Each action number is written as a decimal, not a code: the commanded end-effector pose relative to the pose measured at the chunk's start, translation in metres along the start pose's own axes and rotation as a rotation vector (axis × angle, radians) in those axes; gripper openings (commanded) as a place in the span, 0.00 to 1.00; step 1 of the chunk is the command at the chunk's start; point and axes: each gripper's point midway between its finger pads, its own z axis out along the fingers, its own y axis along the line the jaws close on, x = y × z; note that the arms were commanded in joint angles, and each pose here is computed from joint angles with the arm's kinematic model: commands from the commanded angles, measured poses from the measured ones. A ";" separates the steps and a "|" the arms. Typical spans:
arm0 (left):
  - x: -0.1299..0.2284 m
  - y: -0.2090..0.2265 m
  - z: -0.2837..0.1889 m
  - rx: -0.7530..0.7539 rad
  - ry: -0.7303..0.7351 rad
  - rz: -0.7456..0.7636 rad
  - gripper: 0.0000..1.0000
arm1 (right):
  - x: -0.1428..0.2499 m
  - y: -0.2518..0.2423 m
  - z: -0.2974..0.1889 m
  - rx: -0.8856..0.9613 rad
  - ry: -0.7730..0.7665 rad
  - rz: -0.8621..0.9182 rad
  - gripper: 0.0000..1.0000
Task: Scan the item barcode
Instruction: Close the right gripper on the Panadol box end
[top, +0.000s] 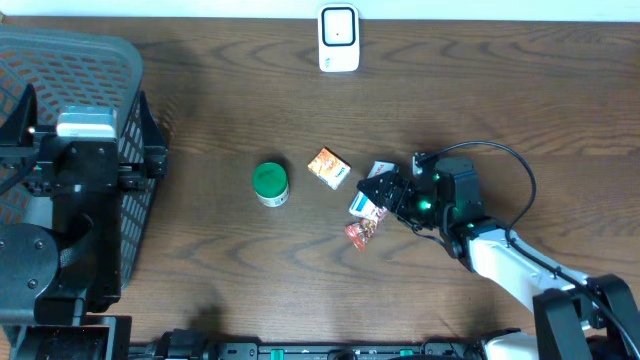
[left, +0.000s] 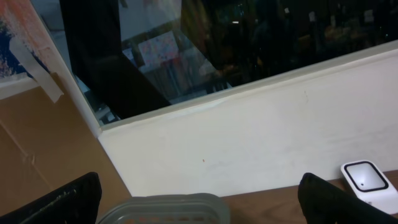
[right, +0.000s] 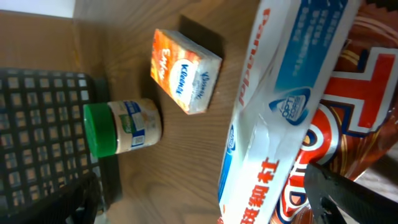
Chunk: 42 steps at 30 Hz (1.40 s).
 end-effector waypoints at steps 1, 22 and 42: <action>-0.001 0.000 0.000 0.005 -0.009 0.006 0.98 | 0.005 0.000 0.006 -0.008 0.028 0.020 0.99; 0.000 -0.001 0.000 0.006 -0.006 0.006 0.98 | 0.006 0.017 0.012 -0.055 0.018 0.009 0.99; 0.000 -0.001 0.000 0.006 -0.005 0.006 0.98 | 0.018 -0.037 0.035 0.120 0.037 0.082 0.76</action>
